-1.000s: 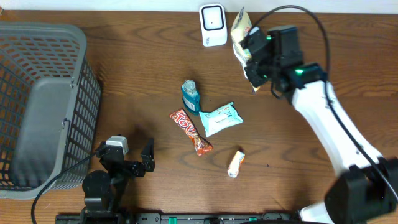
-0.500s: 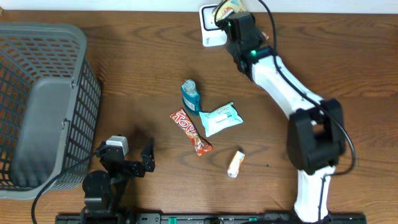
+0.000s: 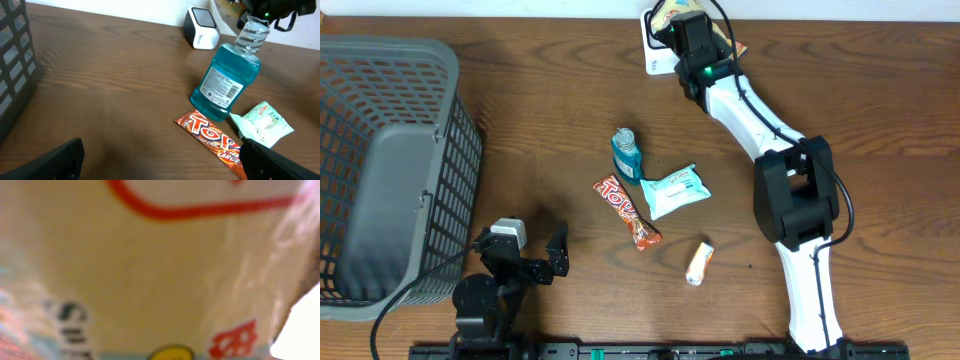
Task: Scan the item barcode
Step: 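Carry the yellow snack bag to the scanner with the right gripper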
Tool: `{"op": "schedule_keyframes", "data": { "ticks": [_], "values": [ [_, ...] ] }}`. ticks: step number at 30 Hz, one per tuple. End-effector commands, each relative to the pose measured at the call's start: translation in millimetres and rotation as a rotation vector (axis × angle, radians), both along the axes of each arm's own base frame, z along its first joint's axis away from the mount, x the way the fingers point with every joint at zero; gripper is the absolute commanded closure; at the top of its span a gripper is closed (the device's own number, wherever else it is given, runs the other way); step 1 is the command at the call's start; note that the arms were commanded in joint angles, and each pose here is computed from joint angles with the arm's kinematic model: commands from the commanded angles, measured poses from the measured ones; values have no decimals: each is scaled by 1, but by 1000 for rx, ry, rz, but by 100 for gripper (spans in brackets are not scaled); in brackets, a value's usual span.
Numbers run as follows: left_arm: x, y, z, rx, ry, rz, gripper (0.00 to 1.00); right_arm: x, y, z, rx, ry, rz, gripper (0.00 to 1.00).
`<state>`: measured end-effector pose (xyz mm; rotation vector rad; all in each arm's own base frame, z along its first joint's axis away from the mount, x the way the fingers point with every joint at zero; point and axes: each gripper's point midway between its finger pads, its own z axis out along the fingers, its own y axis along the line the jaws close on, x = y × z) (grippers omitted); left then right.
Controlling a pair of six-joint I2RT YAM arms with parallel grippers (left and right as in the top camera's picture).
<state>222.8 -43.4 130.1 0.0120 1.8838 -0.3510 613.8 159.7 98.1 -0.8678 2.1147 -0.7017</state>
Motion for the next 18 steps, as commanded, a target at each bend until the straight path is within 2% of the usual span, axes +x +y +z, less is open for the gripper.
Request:
{"op": "schedule_keyframes", "data": {
  "ticks": [1,11,18],
  "values": [
    [-2,-2,-12,-6,41,-10,2,9,6,3,-40,-29,24,99],
    [-2,-2,-12,-6,41,-10,2,17,-6,-18,-183,-43,4,99],
    [-2,-2,-12,-6,41,-10,2,27,-12,5,-205,-145,-48,99]
  ]
}}
